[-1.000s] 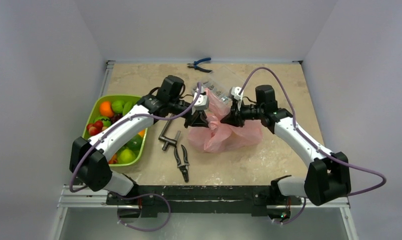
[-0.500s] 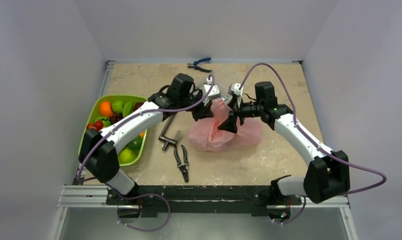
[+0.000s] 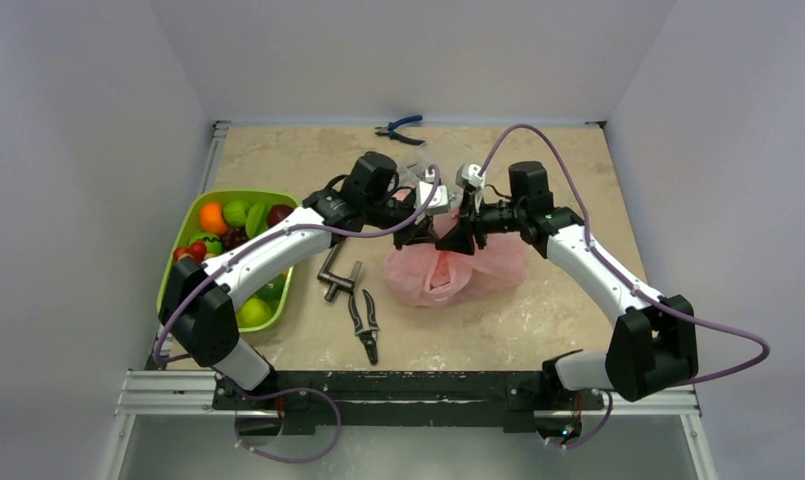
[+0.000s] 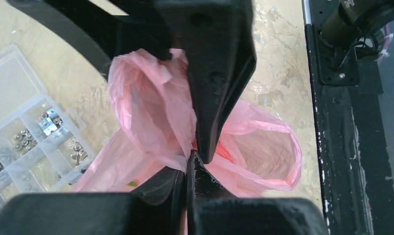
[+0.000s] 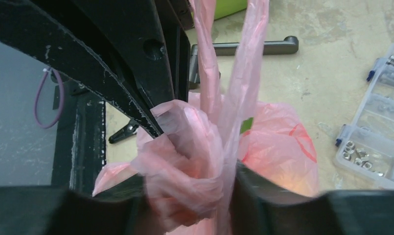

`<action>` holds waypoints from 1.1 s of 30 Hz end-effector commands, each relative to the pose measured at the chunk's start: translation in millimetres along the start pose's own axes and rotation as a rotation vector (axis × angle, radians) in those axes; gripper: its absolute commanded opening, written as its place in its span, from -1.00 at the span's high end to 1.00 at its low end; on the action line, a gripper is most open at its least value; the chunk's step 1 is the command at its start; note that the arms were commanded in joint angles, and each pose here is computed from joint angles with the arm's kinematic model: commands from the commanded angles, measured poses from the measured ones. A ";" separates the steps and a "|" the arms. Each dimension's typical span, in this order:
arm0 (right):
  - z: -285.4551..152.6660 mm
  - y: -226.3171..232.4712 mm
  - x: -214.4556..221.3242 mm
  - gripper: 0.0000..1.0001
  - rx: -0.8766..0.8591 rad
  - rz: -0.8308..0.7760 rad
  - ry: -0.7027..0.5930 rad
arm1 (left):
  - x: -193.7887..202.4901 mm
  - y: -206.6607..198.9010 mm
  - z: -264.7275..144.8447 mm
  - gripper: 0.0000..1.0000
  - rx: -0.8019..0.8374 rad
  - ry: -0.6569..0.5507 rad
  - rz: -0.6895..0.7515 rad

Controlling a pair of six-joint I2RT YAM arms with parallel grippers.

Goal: Place the fake fruits into the plastic bag and tie a complex knot

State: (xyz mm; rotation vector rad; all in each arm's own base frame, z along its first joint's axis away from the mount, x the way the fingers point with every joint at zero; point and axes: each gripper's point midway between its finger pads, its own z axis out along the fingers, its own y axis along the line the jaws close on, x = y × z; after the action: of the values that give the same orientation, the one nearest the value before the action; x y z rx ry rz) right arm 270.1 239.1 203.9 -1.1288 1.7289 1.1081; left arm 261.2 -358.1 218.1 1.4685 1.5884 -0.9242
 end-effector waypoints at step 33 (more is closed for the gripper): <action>-10.8 10.7 -10.3 1.00 -0.036 -0.287 -0.016 | -27.5 52.5 -94.0 -0.67 0.029 -0.082 0.324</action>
State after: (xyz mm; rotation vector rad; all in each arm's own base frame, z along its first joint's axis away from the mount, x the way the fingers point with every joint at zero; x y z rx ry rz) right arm 260.9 233.6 214.8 -1.3041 1.5354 0.9880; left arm 316.3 -266.2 261.6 1.4809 1.5195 -0.9392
